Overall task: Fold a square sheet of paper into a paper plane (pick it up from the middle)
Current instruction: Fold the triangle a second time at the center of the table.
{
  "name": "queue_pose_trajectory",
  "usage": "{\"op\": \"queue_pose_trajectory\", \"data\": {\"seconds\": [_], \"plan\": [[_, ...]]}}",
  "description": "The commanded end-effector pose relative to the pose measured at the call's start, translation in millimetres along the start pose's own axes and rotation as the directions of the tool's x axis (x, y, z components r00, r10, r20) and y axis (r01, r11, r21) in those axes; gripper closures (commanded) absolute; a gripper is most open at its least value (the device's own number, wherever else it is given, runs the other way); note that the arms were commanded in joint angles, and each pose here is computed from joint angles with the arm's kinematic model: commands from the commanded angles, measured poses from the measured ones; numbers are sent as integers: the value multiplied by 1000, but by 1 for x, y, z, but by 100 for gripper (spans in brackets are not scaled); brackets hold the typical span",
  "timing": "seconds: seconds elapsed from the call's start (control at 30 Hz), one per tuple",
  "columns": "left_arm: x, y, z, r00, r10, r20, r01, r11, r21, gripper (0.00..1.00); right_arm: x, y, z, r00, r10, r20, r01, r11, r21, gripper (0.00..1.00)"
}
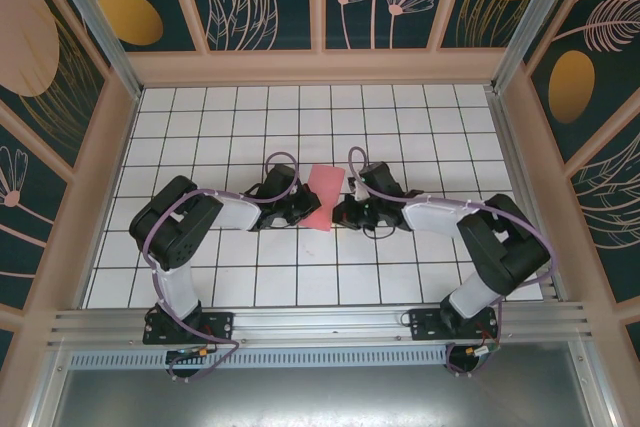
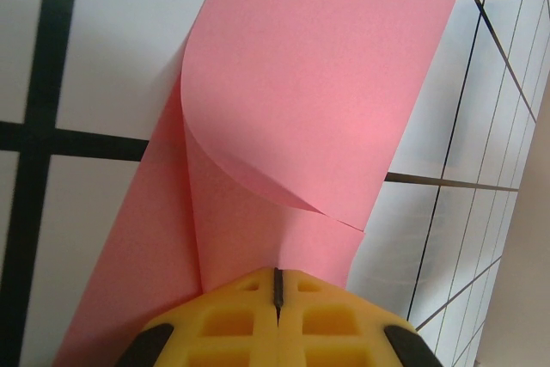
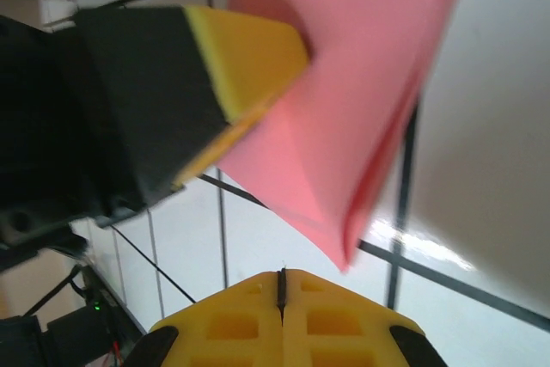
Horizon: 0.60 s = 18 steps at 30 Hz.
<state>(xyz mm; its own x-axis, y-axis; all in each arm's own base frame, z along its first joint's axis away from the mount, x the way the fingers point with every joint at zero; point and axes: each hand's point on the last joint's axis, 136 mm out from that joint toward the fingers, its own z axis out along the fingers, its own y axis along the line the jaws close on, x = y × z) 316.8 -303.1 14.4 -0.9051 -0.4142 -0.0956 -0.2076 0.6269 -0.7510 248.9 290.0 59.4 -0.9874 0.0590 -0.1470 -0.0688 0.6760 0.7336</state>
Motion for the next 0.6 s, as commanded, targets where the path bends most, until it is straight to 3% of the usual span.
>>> {"op": "queue_pose_trajectory", "data": {"seconds": [0.0, 0.2, 0.43, 0.57], "plan": [[13, 41, 5, 999, -35, -36, 31, 993, -117, 100, -8, 14, 11, 1000, 4, -16, -5, 999, -36, 98], [12, 38, 4, 999, -32, -34, 28, 993, -111, 100, -6, 15, 30, 997, 3, -72, -6, 999, -44, 98], [10, 26, 1, 999, -17, -30, 15, 997, -71, 100, 8, -28, 46, 990, 80, -112, -73, 995, 64, 99], [3, 4, -9, 1000, 23, 0, -23, 1000, -16, 89, 19, -48, 45, 987, 111, -120, -95, 988, 125, 100]]}}
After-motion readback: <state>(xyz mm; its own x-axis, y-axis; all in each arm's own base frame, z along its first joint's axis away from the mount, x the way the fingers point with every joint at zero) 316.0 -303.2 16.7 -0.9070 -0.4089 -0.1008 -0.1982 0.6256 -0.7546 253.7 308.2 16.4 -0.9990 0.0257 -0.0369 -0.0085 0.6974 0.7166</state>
